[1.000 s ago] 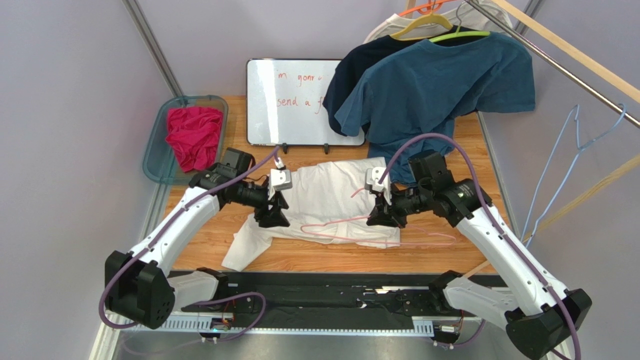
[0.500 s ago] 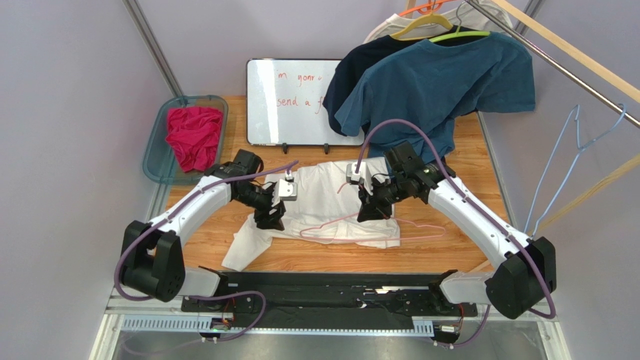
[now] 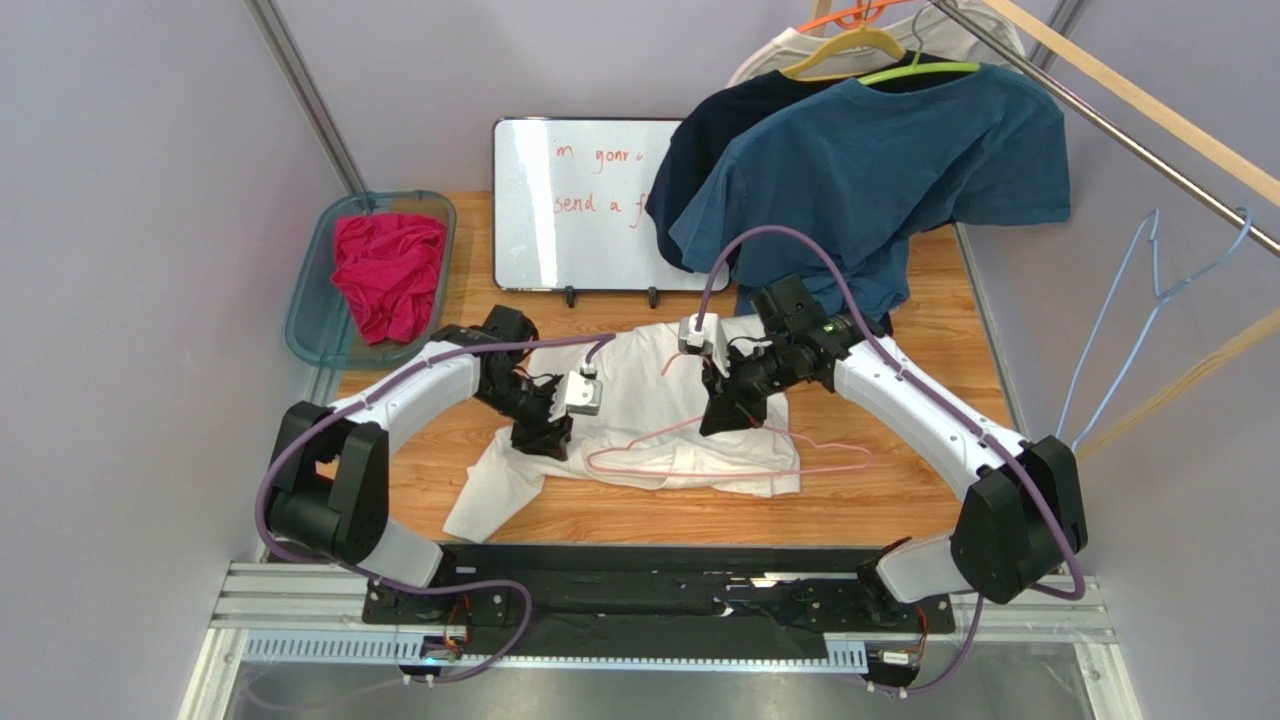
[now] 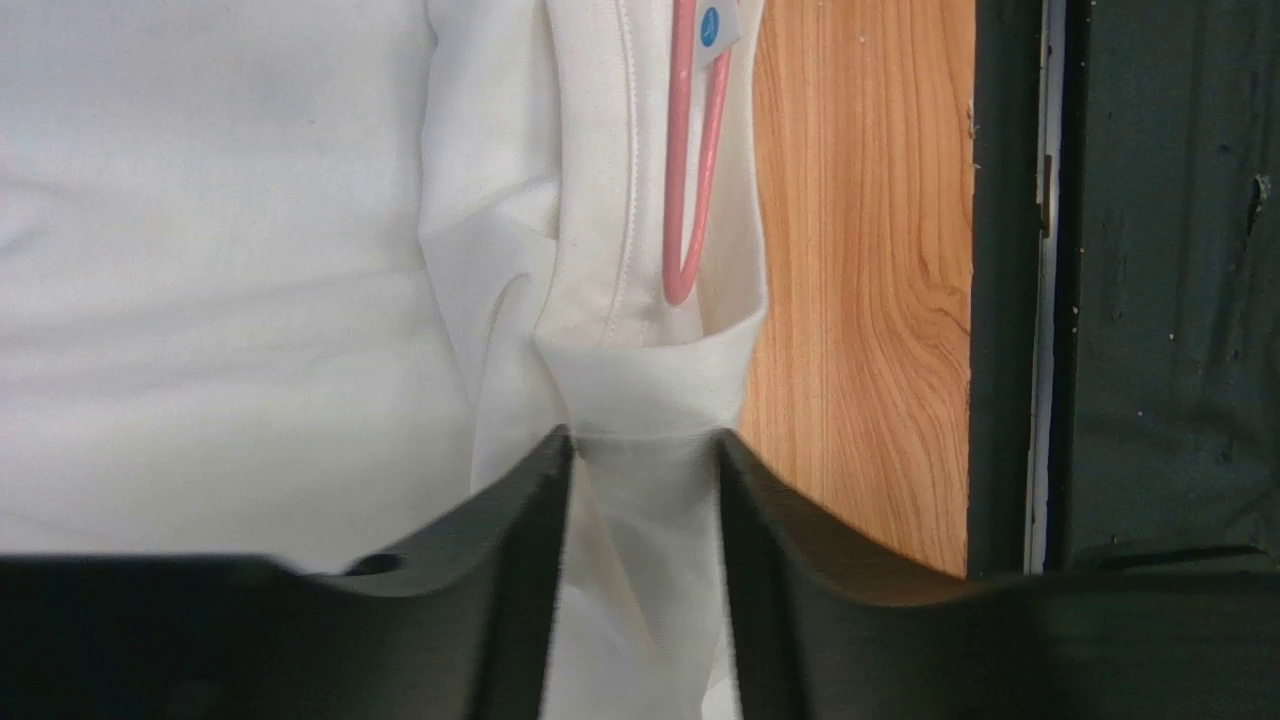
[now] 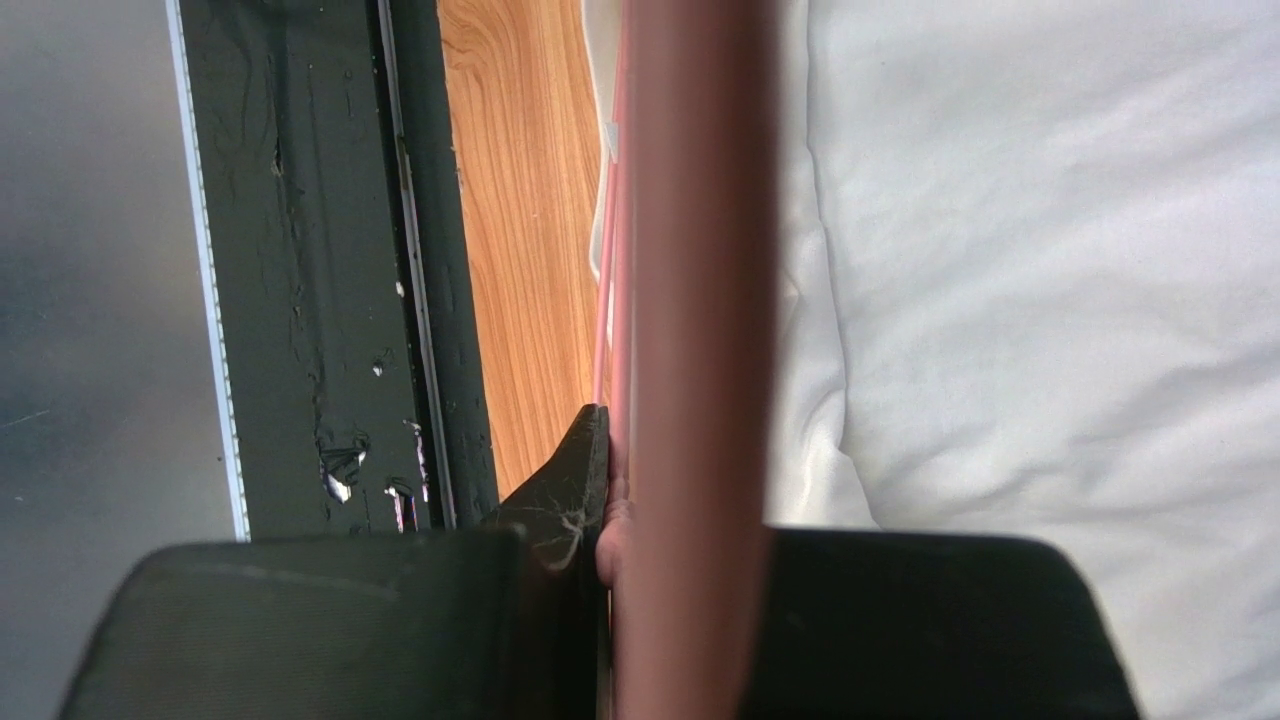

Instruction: Place the t-shirt on the hanger

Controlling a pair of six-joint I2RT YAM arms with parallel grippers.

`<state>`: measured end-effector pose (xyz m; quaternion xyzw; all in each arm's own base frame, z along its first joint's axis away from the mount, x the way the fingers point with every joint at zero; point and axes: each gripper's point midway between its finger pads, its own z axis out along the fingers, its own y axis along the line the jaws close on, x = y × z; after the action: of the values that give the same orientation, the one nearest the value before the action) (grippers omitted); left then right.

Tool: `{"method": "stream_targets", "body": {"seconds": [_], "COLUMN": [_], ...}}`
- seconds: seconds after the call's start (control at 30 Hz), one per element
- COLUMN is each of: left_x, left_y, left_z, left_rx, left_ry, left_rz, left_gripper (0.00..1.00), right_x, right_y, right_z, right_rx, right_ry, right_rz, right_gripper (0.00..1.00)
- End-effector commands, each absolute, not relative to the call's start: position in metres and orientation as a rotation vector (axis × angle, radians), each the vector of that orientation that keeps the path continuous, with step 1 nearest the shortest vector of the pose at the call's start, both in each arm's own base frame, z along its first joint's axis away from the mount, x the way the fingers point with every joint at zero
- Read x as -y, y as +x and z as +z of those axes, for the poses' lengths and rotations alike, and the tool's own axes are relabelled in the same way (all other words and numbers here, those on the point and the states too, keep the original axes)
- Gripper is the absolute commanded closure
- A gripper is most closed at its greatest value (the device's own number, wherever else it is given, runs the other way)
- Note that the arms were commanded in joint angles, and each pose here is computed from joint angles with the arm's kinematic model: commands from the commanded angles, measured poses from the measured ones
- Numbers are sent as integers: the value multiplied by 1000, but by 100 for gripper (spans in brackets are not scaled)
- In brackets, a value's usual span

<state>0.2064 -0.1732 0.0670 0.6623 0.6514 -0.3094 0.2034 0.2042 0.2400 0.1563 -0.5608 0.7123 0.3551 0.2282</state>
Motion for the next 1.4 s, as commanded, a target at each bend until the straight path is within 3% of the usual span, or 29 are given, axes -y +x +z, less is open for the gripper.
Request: {"method": "stream_targets", "body": {"seconds": [0.0,0.07,0.27,1.0,1.37], "left_x": [185,187,187,226,236], "left_y": [210,206,205,204,227], "left_z": [78,79,82,204,236], "left_rx": [-1706,-1710,-1740,-1594,-1666], "left_ry": [1876,1880,1867,1698,1553], "left_rz": [-891,-909,-916,-857,-779], "left_gripper": [65,77,100,100,100], "right_x": [-258,-260,-268,-333,-345], "right_y": [215,216,216,225,243], "right_z": [176,178,178,209,202], "right_rx": [-1873,-1869,-1870,-1736,-1702], "right_ry": [-1503,-1491,-1460,-1403,-1346], "right_rz": [1028,1042,1108,1231,1182], "right_gripper": [100,100,100,100,100]}}
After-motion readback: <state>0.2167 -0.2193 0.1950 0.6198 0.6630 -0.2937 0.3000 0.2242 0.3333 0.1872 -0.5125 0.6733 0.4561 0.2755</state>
